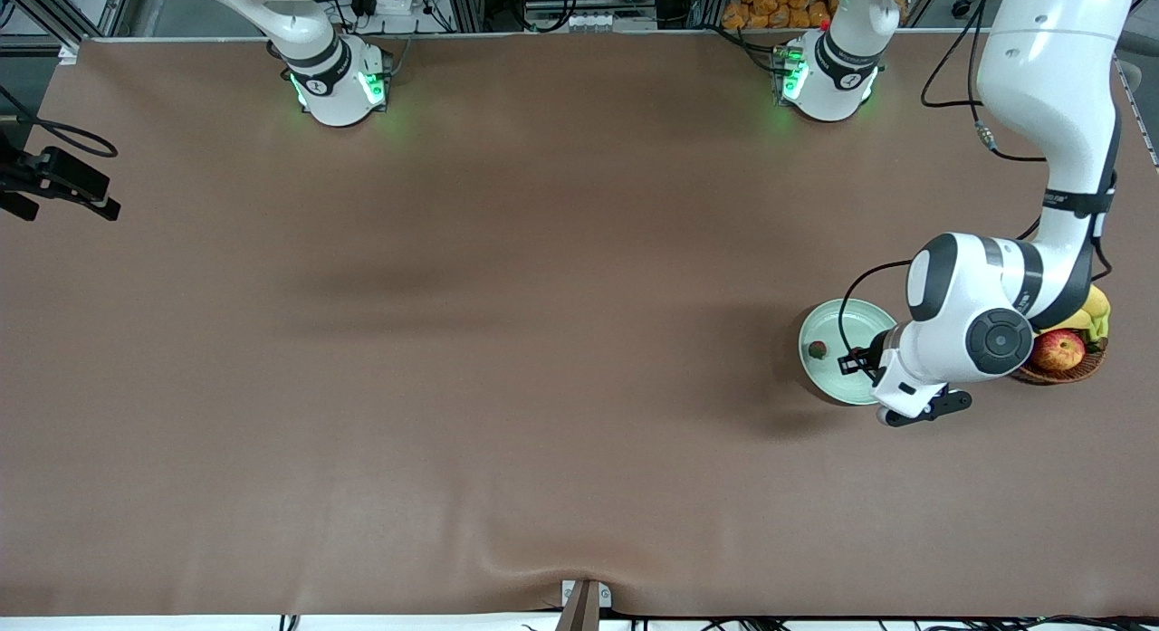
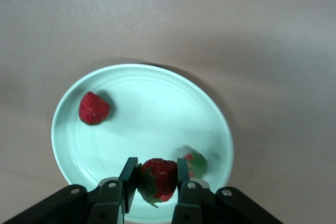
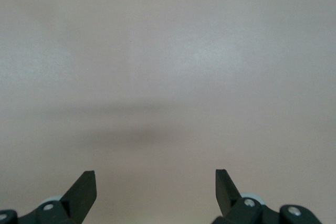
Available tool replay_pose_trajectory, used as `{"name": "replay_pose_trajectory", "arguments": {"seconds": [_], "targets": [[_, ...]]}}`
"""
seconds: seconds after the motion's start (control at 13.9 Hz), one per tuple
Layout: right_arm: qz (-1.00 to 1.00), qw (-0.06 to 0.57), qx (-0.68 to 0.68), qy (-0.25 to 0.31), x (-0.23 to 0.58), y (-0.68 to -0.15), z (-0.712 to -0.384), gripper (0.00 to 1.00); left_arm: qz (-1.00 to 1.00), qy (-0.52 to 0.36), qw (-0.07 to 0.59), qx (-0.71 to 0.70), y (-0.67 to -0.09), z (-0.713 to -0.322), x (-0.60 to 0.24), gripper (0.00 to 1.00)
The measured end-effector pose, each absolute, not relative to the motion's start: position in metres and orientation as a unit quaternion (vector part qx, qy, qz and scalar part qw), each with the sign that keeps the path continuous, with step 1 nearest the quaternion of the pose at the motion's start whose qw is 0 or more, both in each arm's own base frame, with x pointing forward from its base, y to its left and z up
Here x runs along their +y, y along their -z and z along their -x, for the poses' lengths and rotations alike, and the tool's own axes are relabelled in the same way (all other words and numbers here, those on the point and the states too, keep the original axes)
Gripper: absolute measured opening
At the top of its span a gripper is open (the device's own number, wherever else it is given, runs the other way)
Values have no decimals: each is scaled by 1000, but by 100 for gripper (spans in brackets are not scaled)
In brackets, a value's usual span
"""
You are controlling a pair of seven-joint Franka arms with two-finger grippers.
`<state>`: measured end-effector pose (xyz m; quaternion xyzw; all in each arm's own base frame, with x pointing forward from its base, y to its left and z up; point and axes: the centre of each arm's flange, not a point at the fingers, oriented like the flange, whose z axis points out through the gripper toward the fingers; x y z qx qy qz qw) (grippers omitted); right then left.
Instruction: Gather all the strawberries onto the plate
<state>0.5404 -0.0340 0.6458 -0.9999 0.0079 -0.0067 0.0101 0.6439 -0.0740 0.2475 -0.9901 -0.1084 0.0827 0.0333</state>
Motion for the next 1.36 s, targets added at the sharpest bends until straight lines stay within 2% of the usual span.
{"name": "replay_pose_trajectory", "arguments": {"seconds": [0.22,0.43,0.65,0.72,1.01,1.15,1.36], "targets": [[1000,11,5,6,-32,-646,-540,100,991,-80,42,-103,-235,-639,-67,37],[1000,11,1,-1,-27,-644,-539,100,991,-69,41,-104,-246,-643,-67,66],[1000,12,-5,-5,-20,-643,-539,100,994,-28,38,-102,-315,-650,-72,97],[1000,12,-5,-6,-20,-643,-539,100,994,-10,39,-102,-351,-649,-75,100],[1000,12,7,-13,-20,-641,-538,100,992,40,54,-106,-502,-617,-75,100],[1000,12,22,-19,-20,-639,-536,100,994,34,57,-89,-550,-596,-79,100],[999,12,28,-24,-20,-637,-535,100,997,18,33,-66,-590,-579,-80,100]]}}
